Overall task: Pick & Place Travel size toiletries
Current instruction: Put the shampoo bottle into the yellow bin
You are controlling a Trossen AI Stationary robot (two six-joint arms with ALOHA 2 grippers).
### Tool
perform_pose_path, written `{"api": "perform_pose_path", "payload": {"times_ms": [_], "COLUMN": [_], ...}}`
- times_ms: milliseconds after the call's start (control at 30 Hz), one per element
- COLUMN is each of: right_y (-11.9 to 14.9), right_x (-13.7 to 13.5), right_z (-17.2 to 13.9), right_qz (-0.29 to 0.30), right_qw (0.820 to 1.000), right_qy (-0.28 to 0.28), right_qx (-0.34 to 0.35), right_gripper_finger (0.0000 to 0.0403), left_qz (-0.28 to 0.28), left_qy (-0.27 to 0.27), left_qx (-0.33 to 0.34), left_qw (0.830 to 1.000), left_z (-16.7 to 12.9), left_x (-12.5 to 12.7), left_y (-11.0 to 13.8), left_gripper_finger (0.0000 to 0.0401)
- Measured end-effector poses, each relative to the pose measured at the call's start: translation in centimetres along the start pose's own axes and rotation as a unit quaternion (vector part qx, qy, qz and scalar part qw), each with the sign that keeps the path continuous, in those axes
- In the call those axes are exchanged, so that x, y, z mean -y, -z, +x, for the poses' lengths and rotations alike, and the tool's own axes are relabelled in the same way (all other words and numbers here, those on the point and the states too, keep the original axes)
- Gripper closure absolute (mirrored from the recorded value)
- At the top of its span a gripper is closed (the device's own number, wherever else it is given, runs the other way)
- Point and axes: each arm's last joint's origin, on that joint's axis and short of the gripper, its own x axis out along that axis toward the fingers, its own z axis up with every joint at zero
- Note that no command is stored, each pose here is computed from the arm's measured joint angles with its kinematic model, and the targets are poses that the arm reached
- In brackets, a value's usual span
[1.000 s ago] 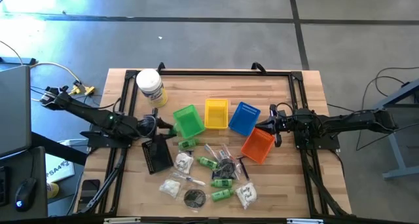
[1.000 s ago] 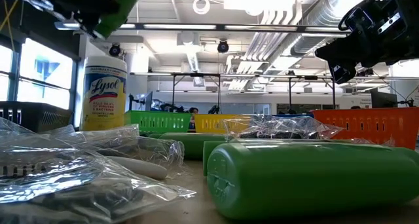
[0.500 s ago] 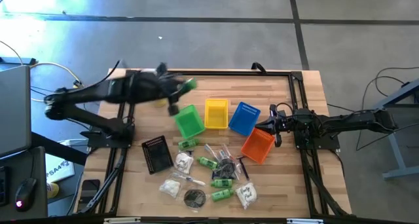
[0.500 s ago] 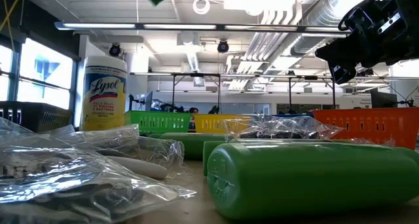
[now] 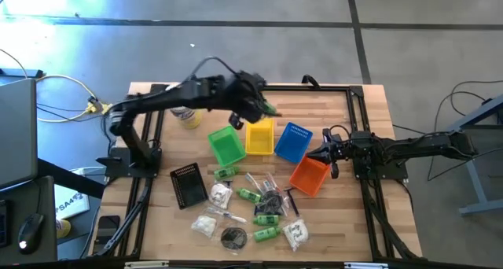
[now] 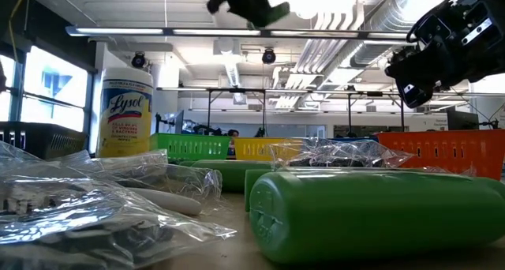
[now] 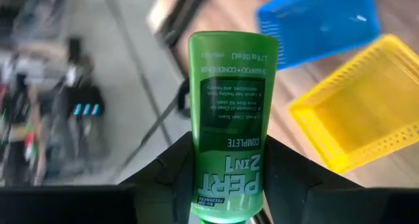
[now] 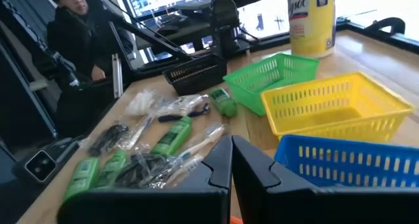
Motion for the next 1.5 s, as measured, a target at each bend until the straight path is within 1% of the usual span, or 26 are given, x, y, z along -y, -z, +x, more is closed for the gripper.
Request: {"api": "perform_pose_path", "payload": {"times_ms": [67, 233, 300, 433, 567, 733, 867, 967, 1100, 1300, 1433, 1500], "right_y": [0.1, 0.3, 0.3, 0.3, 0.3, 0.3, 0.3, 0.3, 0.3, 0.3, 0.3, 0.3], "right_x": [0.0, 0.1, 0.1, 0.1, 0.1, 0.1, 0.1, 0.1, 0.1, 0.1, 0.1, 0.1], "right_z": [0.0, 0.0, 0.0, 0.0, 0.0, 0.0, 0.0, 0.0, 0.0, 0.0, 0.0, 0.0], "right_qz": [0.001, 0.004, 0.004, 0.004, 0.004, 0.003, 0.003, 0.003, 0.003, 0.003, 0.003, 0.003], "right_qw": [1.0, 1.0, 1.0, 1.0, 1.0, 1.0, 1.0, 1.0, 1.0, 1.0, 1.0, 1.0], "right_qy": [0.001, 0.005, 0.005, 0.005, 0.005, 0.007, 0.007, 0.007, 0.005, 0.005, 0.007, 0.007], "right_qx": [-0.003, -0.016, -0.016, -0.016, -0.016, -0.015, -0.015, -0.015, -0.015, -0.016, -0.014, -0.015], "right_gripper_finger": [0.0401, 0.0401, 0.0401, 0.0401, 0.0401, 0.0401, 0.04, 0.04, 0.04, 0.04, 0.04, 0.04], "left_qz": [0.024, 0.051, 0.071, 0.134, 0.151, 0.173, 0.186, 0.181, 0.176, 0.185, 0.198, 0.205], "left_qy": [0.021, 0.074, 0.094, 0.161, 0.216, 0.242, 0.262, 0.27, 0.266, 0.277, 0.288, 0.281], "left_qx": [0.001, 0.013, 0.012, 0.007, -0.004, 0.002, 0.002, -0.008, -0.015, -0.033, -0.049, -0.044], "left_qw": [0.999, 0.996, 0.993, 0.978, 0.965, 0.955, 0.947, 0.946, 0.948, 0.942, 0.935, 0.936], "left_z": [1.7, 5.3, 6.7, 8.5, 10.2, 12.3, 13.8, 14.6, 14.7, 15.0, 16.1, 16.3], "left_x": [0.5, 1.9, 2.7, 4.7, 6.6, 8.5, 9.9, 10.1, 9.6, 9.3, 10.0, 10.0], "left_y": [-0.2, -0.4, -0.6, -0.6, -0.8, -1.9, -2.2, -1.6, -1.0, 0.5, 1.5, 1.7], "left_gripper_finger": [0.0265, 0.0265, 0.0265, 0.0265, 0.0265, 0.0265, 0.0265, 0.0265, 0.0265, 0.0265, 0.0265, 0.0265]}}
